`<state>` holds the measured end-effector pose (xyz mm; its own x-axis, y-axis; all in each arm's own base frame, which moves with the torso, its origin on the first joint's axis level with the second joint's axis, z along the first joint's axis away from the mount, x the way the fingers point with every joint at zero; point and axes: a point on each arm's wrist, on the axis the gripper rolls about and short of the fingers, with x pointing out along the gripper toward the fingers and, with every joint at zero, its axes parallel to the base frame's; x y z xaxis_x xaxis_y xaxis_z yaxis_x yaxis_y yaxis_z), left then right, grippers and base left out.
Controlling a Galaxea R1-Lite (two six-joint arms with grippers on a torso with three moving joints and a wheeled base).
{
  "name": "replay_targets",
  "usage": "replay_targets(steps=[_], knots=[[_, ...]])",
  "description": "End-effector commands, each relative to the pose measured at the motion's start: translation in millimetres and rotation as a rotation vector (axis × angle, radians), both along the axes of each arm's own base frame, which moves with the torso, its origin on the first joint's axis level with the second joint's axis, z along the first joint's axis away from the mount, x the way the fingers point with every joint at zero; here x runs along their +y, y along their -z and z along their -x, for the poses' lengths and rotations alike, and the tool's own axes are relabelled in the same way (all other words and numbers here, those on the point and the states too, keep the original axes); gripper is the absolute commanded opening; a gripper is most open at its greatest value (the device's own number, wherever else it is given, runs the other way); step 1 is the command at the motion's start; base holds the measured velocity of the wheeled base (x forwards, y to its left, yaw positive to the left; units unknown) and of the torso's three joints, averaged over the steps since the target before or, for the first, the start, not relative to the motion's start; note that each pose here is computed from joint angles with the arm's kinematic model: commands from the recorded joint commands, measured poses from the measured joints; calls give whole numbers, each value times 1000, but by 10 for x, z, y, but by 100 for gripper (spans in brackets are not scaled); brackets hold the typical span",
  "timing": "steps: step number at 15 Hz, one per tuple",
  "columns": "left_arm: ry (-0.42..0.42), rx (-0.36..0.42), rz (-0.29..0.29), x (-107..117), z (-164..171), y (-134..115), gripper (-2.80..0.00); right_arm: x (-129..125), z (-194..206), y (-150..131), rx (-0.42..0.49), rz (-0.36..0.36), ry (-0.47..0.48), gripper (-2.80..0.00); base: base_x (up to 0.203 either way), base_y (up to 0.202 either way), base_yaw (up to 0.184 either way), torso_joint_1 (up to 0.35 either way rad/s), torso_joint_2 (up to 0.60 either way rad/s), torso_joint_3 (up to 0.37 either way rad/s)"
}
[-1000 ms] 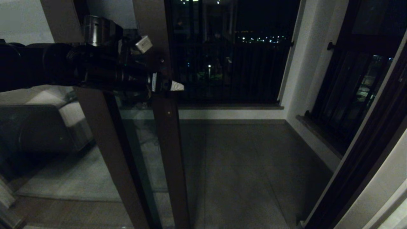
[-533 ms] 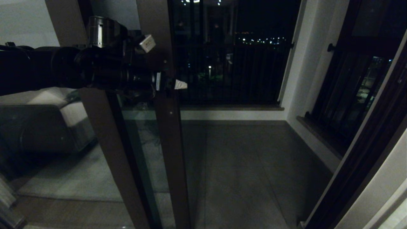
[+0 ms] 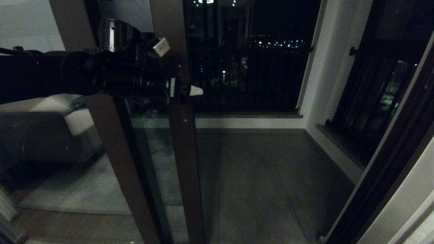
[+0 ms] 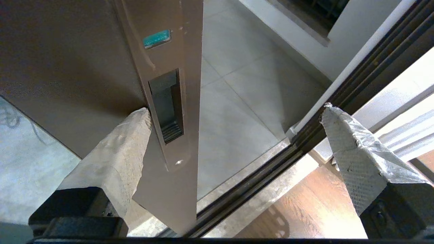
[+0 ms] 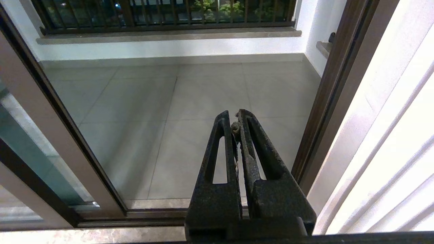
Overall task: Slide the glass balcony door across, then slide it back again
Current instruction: Close the slid door
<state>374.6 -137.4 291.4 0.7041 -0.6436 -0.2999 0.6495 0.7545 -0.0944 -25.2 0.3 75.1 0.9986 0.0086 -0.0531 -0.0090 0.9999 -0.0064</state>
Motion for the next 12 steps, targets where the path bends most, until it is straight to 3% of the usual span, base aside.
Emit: replay_targets(steps=[1,12], knots=[[20,11,-3,-78,-6,45,0,0,0,1,1,1,-1,-280,0,0,0,0,0,0],[83,4,0,-368,2,77,0,0,0,-1,-1,1,-1,-280,0,0,0,0,0,0]])
